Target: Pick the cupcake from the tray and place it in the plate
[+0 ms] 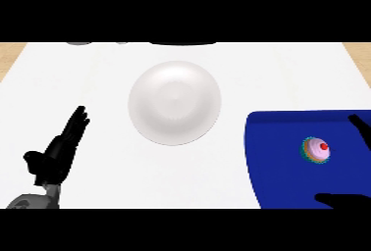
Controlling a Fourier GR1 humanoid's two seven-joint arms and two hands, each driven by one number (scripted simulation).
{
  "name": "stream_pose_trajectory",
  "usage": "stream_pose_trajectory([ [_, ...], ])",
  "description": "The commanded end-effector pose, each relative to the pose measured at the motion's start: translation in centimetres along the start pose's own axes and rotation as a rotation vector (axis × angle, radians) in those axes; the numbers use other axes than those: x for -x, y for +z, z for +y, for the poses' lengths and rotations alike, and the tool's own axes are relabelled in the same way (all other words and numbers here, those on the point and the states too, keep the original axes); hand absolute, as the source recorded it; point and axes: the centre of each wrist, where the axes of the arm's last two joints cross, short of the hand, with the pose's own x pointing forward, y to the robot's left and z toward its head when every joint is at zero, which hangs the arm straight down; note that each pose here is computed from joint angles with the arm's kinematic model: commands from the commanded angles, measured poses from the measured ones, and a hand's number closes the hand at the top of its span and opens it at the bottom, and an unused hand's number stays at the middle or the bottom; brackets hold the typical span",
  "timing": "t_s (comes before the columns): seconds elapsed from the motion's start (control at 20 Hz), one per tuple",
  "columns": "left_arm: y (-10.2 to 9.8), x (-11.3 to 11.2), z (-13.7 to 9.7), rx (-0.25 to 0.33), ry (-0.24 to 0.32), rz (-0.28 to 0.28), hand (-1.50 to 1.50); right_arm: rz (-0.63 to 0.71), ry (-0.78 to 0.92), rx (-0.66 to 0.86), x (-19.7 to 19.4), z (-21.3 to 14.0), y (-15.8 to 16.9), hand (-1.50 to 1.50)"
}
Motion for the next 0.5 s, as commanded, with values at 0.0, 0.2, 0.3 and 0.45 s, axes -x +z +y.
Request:
stream_pose_trajectory([
  [0.0, 0.0, 0.1, 0.7, 0.019, -0.010, 0.010, 0.00, 0.097, 0.087, -0.087, -1.6, -1.0, -0.4, -1.50],
  [0.2, -0.2, -1.4, -1.5, 0.006, 0.001, -0.004, 0.00, 0.164, 0.095, -0.135, -2.1, -2.3, -1.1, -1.50],
  [0.3, 1.5, -0.4, 0.1, 0.017, -0.008, 0.012, 0.00, 0.200, 0.130, -0.143, -0.1, -2.3, -2.8, -1.50],
  [0.45, -1.1, -0.7, -0.6, 0.006, 0.006, -0.003, 0.00, 0.204, 0.139, -0.150, 0.4, -1.5, -3.4, -1.50],
])
